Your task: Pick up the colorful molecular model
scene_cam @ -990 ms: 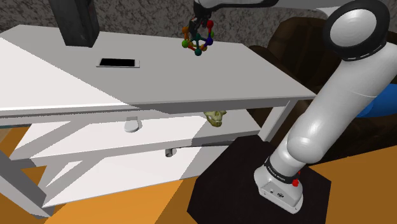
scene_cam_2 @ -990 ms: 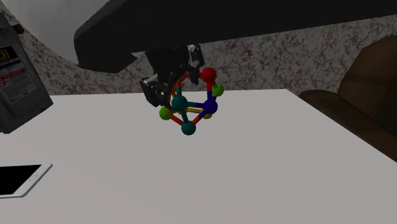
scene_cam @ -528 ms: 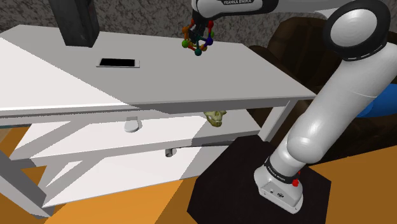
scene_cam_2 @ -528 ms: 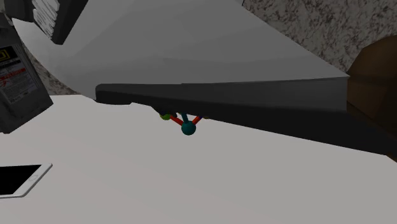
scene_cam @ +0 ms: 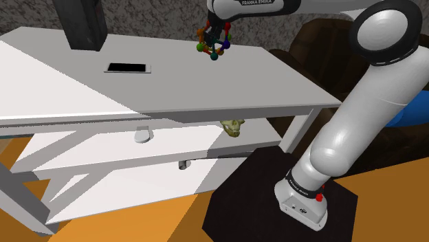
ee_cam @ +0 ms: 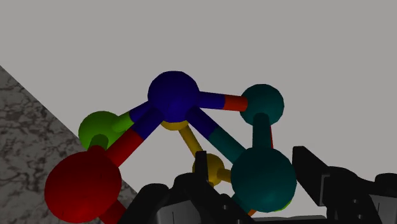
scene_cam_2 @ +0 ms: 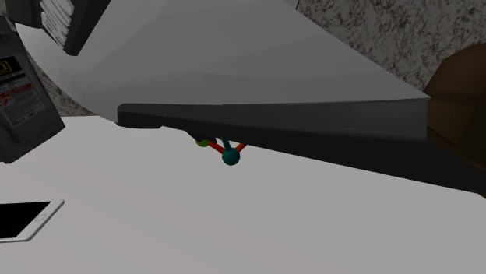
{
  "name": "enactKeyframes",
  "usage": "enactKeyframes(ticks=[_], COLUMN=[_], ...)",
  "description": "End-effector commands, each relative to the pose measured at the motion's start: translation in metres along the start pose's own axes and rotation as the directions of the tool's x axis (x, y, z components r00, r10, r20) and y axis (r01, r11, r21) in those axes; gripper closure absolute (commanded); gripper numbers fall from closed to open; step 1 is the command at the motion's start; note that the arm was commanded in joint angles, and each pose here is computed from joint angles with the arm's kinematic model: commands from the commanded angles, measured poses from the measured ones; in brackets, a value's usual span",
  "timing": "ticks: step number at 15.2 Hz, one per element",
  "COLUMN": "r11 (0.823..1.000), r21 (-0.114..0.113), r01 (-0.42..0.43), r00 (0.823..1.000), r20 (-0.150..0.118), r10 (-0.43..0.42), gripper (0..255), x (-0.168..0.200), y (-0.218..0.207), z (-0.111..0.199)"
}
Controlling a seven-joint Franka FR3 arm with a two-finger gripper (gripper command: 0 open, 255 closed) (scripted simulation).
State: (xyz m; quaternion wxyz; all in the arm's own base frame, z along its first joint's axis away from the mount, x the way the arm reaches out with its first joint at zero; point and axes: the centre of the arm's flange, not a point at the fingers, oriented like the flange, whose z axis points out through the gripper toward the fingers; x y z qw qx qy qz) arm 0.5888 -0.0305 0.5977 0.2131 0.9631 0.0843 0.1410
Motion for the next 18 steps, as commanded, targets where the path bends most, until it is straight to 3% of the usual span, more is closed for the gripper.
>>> enactKeyframes(ticks=[1,18], r11=[1.000,1.000], r21=[0.001,0.001], r01=[0.001,0.001], r00=[1.000,1.000], r20=[0.003,0.003], r10=[-0.001,-0.001], gripper=[255,255], x=[0.000,0.019], y=[0.000,0.035], z=[0.001,-0.068])
